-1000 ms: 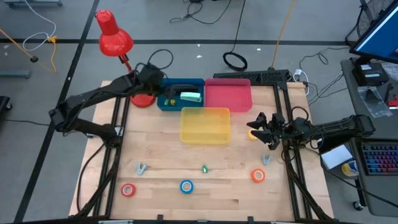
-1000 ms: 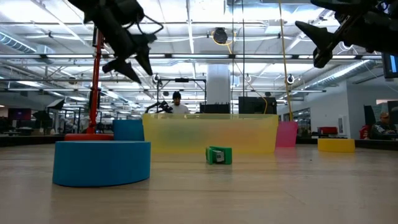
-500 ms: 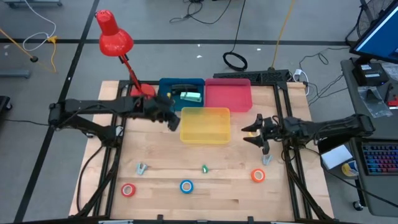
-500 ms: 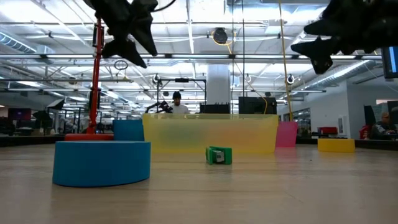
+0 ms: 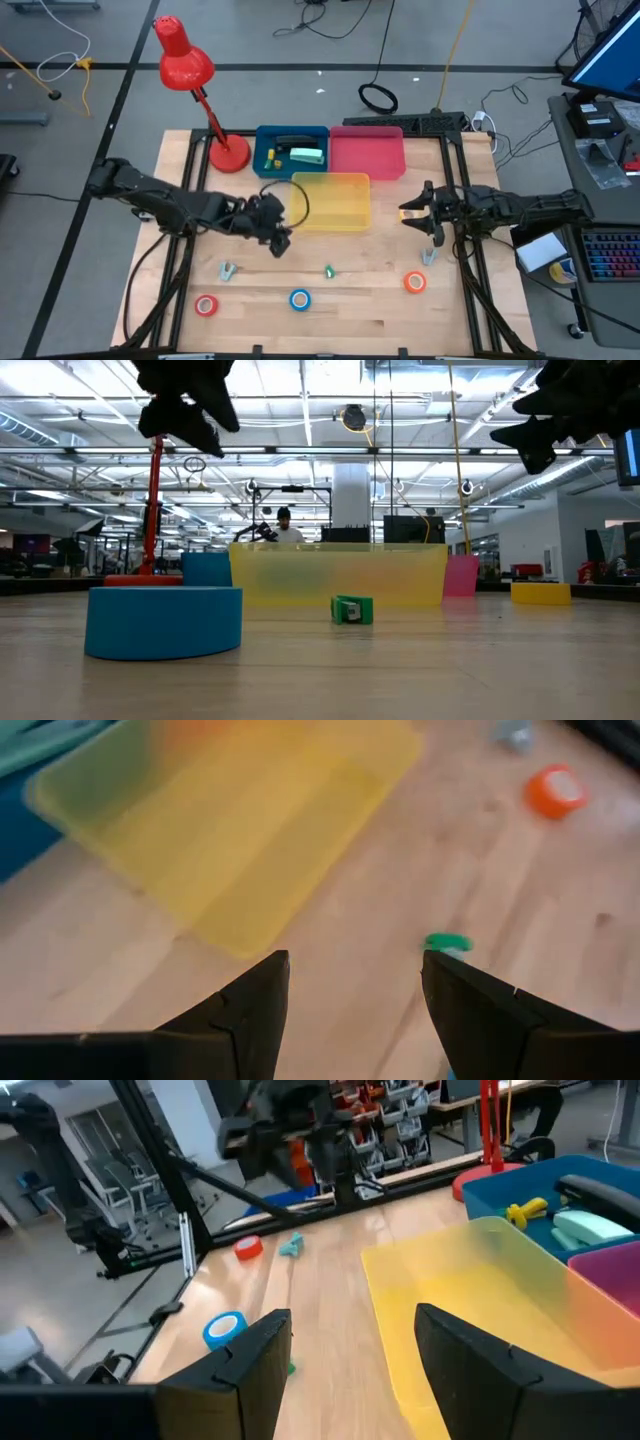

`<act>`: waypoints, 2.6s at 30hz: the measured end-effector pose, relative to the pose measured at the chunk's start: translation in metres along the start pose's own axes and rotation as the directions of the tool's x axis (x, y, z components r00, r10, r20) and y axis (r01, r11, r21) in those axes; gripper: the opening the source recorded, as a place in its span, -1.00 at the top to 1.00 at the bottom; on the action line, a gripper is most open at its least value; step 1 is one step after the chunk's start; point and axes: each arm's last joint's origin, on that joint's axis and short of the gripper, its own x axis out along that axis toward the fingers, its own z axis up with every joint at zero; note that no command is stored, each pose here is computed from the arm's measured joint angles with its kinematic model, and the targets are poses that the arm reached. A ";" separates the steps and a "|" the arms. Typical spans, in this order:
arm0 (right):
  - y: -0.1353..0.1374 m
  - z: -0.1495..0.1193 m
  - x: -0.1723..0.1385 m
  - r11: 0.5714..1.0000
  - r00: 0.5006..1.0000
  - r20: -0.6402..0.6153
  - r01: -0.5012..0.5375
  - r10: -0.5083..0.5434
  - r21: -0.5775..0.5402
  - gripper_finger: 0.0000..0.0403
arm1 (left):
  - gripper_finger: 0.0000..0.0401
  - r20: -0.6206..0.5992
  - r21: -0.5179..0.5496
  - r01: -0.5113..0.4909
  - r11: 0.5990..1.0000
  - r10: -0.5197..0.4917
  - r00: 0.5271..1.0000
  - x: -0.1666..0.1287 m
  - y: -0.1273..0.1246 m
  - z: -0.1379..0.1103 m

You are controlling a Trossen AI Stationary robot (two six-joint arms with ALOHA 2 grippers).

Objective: Pick and place Stapler, Stapler remover, tape
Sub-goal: Put the green stapler into the blue bin

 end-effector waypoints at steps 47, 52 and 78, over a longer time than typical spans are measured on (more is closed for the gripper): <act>-0.001 -0.003 -0.012 0.994 1.000 -0.006 0.002 -0.002 0.111 -0.03 | -0.15 -0.217 0.955 0.272 0.117 -0.350 0.911 0.148 -0.064 -0.033; -0.001 -0.003 -0.012 0.992 1.000 -0.008 0.003 -0.002 0.126 -0.03 | -0.15 -0.240 0.962 0.269 0.046 -0.326 0.915 0.163 -0.062 -0.042; -0.001 -0.004 -0.012 0.993 1.000 -0.009 0.004 -0.003 0.117 -0.03 | 0.27 -0.356 0.914 0.393 0.103 -0.261 0.897 0.198 -0.051 -0.036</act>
